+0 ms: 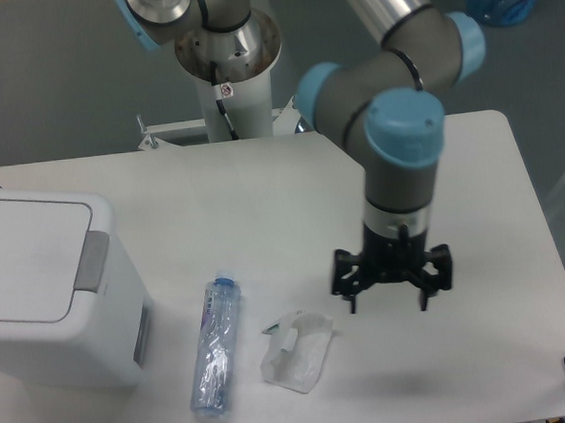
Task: Open the trash can
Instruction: 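Move the gripper over to the white trash can's lid, then push the gripper down on the lid to pop the trash can open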
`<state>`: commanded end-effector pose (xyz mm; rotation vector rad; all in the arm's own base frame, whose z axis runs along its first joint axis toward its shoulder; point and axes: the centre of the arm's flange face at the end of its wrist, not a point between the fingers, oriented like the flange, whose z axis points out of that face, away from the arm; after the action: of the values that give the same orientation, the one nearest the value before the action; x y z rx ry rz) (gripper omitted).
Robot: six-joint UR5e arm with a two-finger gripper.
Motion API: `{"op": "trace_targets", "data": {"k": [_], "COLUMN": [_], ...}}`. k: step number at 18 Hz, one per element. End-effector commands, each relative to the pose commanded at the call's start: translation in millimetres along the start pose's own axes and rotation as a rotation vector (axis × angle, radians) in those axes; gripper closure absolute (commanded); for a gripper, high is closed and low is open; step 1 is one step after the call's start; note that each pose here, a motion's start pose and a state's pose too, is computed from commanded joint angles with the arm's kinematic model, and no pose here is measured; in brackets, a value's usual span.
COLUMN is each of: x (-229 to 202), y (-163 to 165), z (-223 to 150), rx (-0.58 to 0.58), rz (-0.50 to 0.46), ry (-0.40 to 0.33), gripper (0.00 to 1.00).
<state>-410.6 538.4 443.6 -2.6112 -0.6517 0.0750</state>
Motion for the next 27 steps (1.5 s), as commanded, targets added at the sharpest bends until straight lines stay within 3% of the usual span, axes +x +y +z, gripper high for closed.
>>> {"op": "trace_targets", "data": {"k": [2, 6, 11, 27], "x": [24, 116, 193, 197], "y": [-6, -2, 17, 33], "z": [-22, -64, -72, -49], "rx": [0.044, 0.088, 0.075, 0.028], "rz": [-0.038, 0.045, 0.100, 0.099], "ry": [0.044, 0.108, 0.174, 0.174], "gripper": [0.00, 0.00, 0.00, 0.00]}}
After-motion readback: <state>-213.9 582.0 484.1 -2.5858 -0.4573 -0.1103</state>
